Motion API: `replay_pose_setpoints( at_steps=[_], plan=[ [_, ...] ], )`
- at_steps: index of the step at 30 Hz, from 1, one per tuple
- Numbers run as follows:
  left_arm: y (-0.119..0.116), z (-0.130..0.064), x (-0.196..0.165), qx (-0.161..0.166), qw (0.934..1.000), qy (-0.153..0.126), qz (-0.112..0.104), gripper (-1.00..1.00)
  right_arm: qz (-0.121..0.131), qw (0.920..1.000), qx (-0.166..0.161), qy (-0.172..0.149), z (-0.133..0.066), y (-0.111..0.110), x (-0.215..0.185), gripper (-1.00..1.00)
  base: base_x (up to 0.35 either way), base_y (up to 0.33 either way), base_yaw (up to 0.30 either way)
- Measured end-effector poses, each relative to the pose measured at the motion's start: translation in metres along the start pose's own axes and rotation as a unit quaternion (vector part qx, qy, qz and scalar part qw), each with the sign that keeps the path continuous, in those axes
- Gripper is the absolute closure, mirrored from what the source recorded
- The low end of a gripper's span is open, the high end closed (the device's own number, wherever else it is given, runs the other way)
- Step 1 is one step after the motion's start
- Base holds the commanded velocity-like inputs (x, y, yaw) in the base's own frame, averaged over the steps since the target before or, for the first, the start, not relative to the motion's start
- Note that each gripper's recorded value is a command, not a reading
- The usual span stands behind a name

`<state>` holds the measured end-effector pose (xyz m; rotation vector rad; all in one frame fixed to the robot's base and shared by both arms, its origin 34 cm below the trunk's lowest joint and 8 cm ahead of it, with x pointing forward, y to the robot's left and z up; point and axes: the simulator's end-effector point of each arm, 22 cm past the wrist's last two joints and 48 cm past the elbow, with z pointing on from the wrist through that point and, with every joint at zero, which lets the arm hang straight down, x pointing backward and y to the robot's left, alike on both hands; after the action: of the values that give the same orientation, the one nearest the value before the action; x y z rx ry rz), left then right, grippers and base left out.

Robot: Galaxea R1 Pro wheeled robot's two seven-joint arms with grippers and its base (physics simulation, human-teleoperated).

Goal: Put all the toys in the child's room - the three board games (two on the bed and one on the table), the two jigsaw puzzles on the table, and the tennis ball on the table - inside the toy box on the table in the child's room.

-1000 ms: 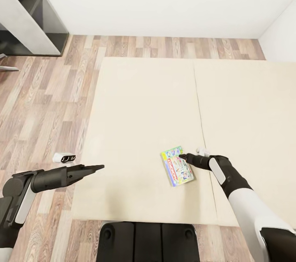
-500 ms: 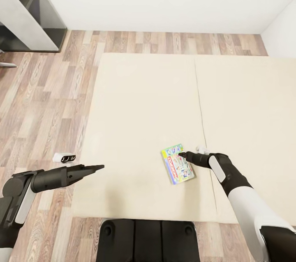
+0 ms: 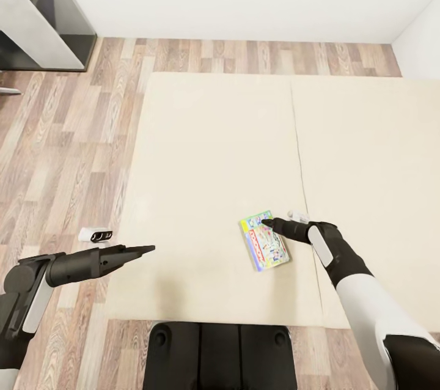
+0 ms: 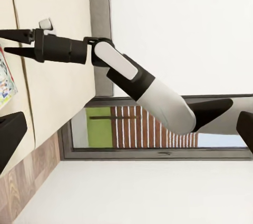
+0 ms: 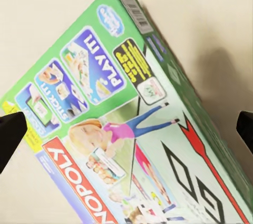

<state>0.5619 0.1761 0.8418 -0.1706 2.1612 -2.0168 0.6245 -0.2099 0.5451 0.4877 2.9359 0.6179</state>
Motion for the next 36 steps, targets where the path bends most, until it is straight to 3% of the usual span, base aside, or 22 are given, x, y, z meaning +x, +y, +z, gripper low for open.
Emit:
replay_pose_setpoints(
  at_steps=[36],
  plan=[
    [0.019, -0.001, 0.008, -0.005, 0.9998, 0.002, -0.021, -1.0, 0.003, 0.9999, 0.001, 0.016, 0.017, -0.007, 0.02, -1.0, 0.0, 0.0, 0.0]
  ],
)
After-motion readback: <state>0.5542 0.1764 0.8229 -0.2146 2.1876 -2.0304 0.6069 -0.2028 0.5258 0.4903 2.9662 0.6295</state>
